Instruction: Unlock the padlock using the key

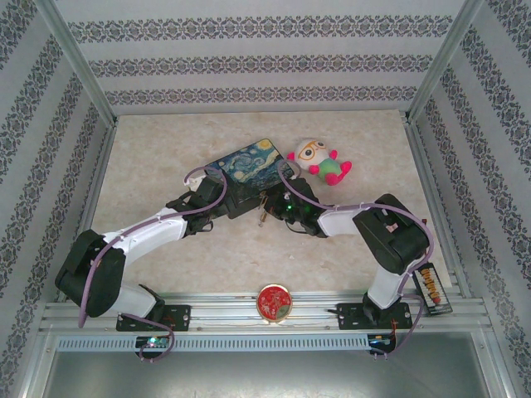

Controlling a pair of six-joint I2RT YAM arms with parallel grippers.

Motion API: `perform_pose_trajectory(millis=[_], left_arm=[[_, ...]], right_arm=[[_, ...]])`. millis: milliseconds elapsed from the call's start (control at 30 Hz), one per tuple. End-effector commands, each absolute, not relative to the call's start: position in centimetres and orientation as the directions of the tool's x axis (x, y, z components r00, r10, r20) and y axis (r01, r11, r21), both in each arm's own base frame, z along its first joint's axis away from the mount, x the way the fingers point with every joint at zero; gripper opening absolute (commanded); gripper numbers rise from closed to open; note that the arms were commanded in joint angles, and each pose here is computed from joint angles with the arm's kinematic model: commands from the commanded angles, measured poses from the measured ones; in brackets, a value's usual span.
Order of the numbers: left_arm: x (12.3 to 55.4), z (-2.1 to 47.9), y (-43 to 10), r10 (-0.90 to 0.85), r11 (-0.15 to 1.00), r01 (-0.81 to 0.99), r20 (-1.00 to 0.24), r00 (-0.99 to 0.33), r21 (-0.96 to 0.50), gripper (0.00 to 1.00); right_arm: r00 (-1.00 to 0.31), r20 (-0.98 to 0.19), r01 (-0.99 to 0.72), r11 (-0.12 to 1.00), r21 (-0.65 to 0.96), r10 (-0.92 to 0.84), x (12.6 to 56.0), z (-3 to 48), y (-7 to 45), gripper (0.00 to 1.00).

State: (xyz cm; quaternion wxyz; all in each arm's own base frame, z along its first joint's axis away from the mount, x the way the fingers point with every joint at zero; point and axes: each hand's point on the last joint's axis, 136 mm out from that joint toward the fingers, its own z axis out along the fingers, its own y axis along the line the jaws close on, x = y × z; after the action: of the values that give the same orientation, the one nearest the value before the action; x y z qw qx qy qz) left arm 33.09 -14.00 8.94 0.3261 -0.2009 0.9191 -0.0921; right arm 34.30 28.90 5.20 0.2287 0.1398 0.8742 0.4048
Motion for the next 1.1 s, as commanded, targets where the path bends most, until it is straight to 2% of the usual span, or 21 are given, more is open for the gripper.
perform_pose_trajectory(millis=[0,1067], left_arm=[[32.0,7.8,-13.1,-0.419,0.908,-0.337,-0.55,-0.723,-0.249,0.99],[32.0,8.3,-12.8,-0.43,0.903,-0.339,-0.55,-0.716,-0.264,0.99]], right_arm=[[-0.812,-0.308,0.033,0.567,0.823,0.495,36.2,7.1,29.0,0.0],[-0.748,-0.302,0.051,0.505,0.862,0.591,38.3,8.1,27.9,0.0]])
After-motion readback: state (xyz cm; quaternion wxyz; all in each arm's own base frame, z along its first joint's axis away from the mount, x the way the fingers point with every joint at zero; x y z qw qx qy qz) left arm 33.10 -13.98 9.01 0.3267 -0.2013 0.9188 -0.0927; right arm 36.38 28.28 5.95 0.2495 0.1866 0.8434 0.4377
